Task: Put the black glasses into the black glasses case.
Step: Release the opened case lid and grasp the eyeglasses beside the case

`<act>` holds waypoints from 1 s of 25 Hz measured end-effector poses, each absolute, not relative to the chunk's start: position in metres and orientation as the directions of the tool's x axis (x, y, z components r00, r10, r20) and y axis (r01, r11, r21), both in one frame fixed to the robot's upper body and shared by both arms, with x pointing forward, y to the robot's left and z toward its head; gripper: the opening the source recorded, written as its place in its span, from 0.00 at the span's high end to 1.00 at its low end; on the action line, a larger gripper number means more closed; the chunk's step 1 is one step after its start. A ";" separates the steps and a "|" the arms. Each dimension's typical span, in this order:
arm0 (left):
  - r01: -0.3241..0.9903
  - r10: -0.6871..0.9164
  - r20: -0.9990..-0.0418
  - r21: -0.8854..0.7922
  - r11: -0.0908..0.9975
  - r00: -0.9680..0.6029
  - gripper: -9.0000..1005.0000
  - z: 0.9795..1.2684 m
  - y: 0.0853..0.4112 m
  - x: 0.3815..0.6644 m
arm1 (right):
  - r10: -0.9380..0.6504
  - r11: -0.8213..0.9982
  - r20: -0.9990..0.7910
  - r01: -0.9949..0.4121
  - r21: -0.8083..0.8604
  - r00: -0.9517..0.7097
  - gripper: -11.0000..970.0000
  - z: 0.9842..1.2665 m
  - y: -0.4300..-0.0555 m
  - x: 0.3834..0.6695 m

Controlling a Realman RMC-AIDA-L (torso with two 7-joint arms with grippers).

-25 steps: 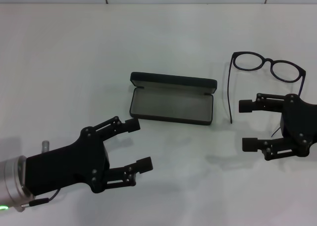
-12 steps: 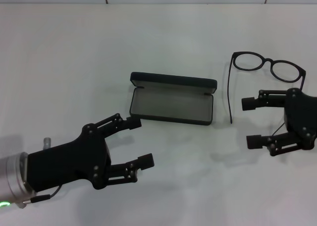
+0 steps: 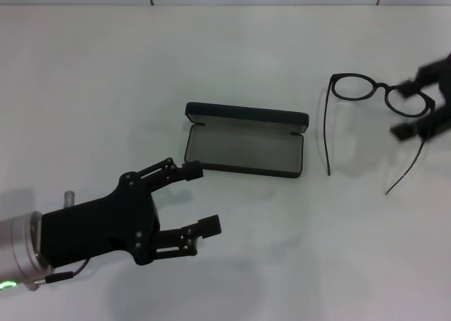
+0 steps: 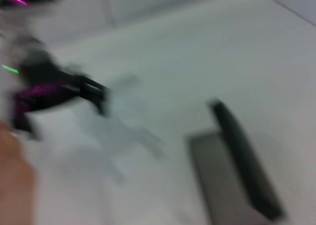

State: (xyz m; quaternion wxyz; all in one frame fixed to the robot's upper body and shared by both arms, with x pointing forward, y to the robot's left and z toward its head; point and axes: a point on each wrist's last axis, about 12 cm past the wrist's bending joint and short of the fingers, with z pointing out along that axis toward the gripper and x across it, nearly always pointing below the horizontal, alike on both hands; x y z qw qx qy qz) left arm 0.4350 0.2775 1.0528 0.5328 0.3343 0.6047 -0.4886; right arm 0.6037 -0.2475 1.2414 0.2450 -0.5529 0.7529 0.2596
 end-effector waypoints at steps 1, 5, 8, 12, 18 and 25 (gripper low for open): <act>0.926 -0.116 -0.971 -0.234 0.296 -0.209 0.11 1.053 0.277 0.436 | -0.728 0.281 -0.626 -0.954 0.099 -0.280 0.10 1.249 -0.243 0.608; 0.928 -0.114 -0.971 -0.236 0.287 -0.212 0.11 1.053 0.274 0.436 | -0.801 0.348 -0.518 -0.937 0.003 -0.299 0.10 1.269 -0.221 0.622; 0.929 -0.116 -0.971 -0.235 0.286 -0.209 0.11 1.053 0.274 0.437 | -0.843 0.370 -0.438 -0.927 -0.054 -0.311 0.10 1.274 -0.208 0.630; 0.932 -0.119 -0.971 -0.234 0.276 -0.208 0.11 1.054 0.270 0.441 | -0.882 0.379 -0.342 -0.919 -0.110 -0.323 0.14 1.265 -0.193 0.640; 0.930 -0.124 -0.968 -0.246 0.274 -0.219 0.11 1.053 0.269 0.442 | -0.922 0.354 -0.259 -0.898 -0.260 -0.288 0.28 1.236 -0.170 0.653; 0.926 -0.128 -0.965 -0.257 0.276 -0.230 0.11 1.051 0.266 0.443 | -0.916 0.370 -0.271 -0.885 -0.283 -0.296 0.35 1.205 -0.166 0.663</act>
